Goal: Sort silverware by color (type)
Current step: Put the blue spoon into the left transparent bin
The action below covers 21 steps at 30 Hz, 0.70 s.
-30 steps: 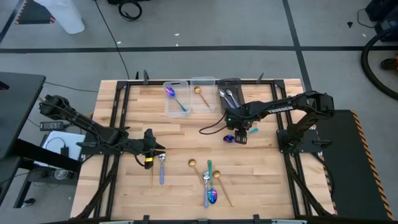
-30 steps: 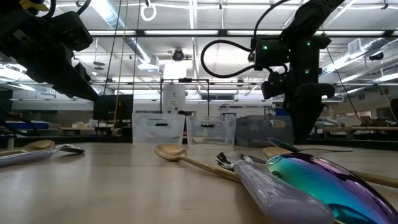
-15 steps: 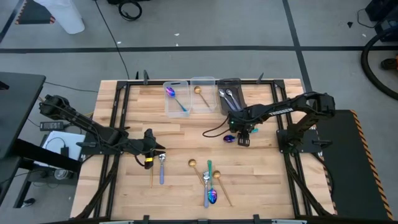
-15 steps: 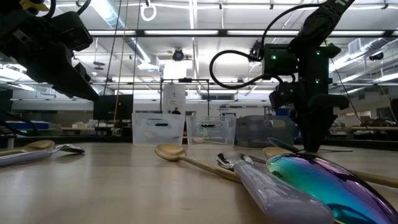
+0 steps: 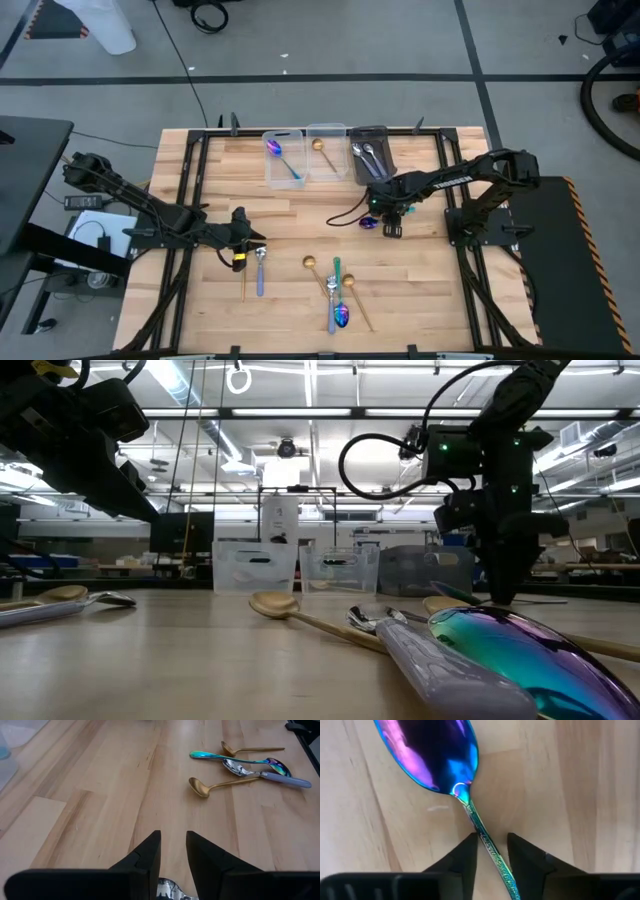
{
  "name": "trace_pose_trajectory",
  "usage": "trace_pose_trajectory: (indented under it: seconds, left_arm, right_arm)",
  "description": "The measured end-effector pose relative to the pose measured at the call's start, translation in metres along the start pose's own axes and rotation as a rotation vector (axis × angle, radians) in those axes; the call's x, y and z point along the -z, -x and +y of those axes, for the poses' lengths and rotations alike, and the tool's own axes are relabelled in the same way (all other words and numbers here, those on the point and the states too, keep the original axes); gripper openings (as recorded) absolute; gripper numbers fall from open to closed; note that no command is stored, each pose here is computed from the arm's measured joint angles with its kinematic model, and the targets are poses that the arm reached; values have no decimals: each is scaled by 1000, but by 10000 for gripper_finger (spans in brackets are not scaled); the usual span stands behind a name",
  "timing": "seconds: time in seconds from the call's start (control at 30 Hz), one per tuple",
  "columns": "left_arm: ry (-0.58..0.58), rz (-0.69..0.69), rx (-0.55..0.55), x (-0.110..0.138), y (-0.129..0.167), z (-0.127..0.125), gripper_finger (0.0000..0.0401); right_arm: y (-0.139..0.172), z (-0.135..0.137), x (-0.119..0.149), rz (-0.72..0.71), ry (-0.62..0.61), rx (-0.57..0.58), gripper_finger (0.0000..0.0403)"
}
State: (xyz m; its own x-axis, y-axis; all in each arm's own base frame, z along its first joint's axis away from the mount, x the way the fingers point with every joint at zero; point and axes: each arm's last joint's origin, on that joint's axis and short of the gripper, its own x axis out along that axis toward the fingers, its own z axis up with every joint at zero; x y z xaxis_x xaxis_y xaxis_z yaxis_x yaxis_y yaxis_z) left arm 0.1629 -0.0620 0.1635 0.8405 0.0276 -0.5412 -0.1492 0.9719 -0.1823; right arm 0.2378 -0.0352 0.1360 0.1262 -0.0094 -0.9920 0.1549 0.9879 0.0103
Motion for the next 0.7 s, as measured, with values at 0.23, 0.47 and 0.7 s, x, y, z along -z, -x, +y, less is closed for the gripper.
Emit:
trace_pose_trajectory:
  seconds: [0.23,0.47,0.7]
  left_arm:
    - [0,0,0,0,0,0,100]
    - [1,0,0,0,0,0,100]
    - [4,-5,3,0,0,0,100]
  right_arm:
    - [0,1,0,2,-40,-53,24]
    - [0,1,0,2,-95,-48,18]
    - [9,2,-15,-51,-124,-59,16]
